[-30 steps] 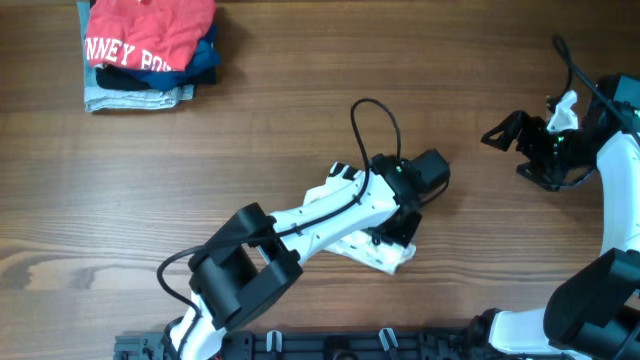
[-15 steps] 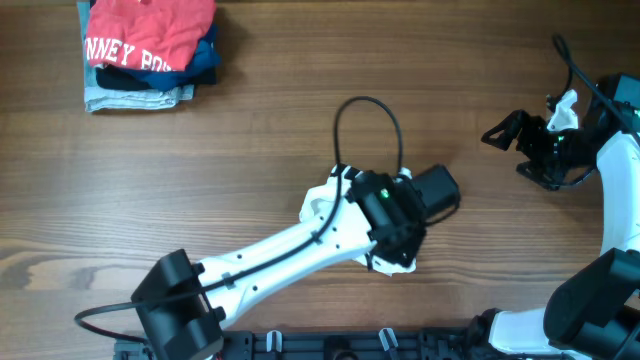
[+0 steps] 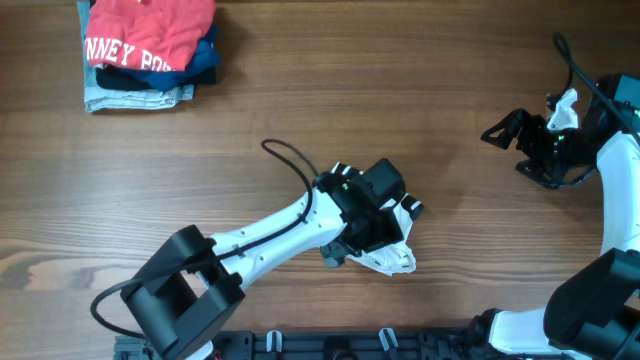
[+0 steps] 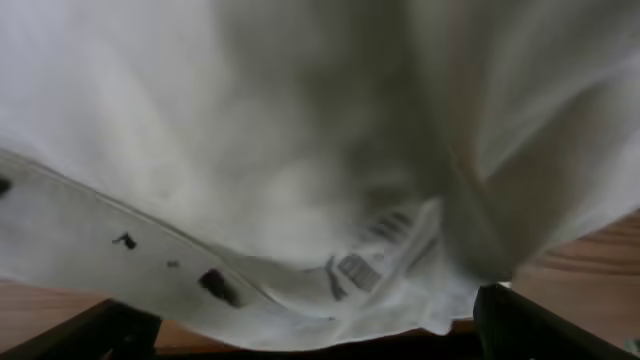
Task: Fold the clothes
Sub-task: 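Grasp the white bundle with the left gripper and lift it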
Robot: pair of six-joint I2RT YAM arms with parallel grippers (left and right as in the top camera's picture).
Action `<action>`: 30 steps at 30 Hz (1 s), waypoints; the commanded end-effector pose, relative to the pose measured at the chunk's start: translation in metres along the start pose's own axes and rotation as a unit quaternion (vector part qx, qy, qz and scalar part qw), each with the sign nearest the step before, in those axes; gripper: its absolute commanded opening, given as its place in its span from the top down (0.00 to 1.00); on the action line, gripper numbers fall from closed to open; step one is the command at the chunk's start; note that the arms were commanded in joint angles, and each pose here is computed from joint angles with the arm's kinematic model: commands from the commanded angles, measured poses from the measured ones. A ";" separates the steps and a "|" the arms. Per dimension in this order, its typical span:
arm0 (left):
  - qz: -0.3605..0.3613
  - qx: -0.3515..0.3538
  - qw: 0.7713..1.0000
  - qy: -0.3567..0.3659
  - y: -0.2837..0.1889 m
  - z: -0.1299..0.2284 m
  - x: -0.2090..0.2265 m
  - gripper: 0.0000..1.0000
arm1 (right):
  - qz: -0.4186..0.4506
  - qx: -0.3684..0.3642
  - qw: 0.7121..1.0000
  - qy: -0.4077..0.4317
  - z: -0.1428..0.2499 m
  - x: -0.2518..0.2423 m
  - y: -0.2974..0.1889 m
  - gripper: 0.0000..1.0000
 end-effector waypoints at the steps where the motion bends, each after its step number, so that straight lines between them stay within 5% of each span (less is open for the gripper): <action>1: -0.010 0.026 0.999 -0.043 0.009 0.004 0.012 0.00 | -0.009 -0.001 1.000 -0.014 -0.003 0.002 0.000 0.03; 11: 0.032 -0.061 0.997 -0.021 0.031 -0.017 0.014 0.06 | -0.009 0.000 1.000 -0.019 -0.003 0.002 0.000 0.03; 20: 0.037 -0.161 0.986 0.027 0.030 -0.063 0.020 0.54 | -0.009 0.001 1.000 -0.020 -0.002 0.002 0.000 0.03; 24: 0.121 -0.176 0.934 0.287 0.011 -0.096 -0.007 0.46 | -0.009 0.001 1.000 -0.020 -0.002 0.002 0.000 0.03; 27: 0.114 -0.224 0.915 0.315 -0.007 -0.147 0.008 0.39 | -0.009 0.006 1.000 -0.020 -0.001 0.002 0.000 0.04; 30: 0.102 -0.254 0.916 0.294 -0.028 -0.186 0.031 0.18 | -0.009 0.008 1.000 -0.020 0.000 0.002 0.000 0.04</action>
Point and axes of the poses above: each gripper's point midway between its finger pads, its own y axis out along the fingers, its own x axis along the line the jaws close on, z = x × y, the point moved 8 cm from there along -y, back along the fingers, and after that the axes turned 9 degrees about -y, right-handed, at the moved point
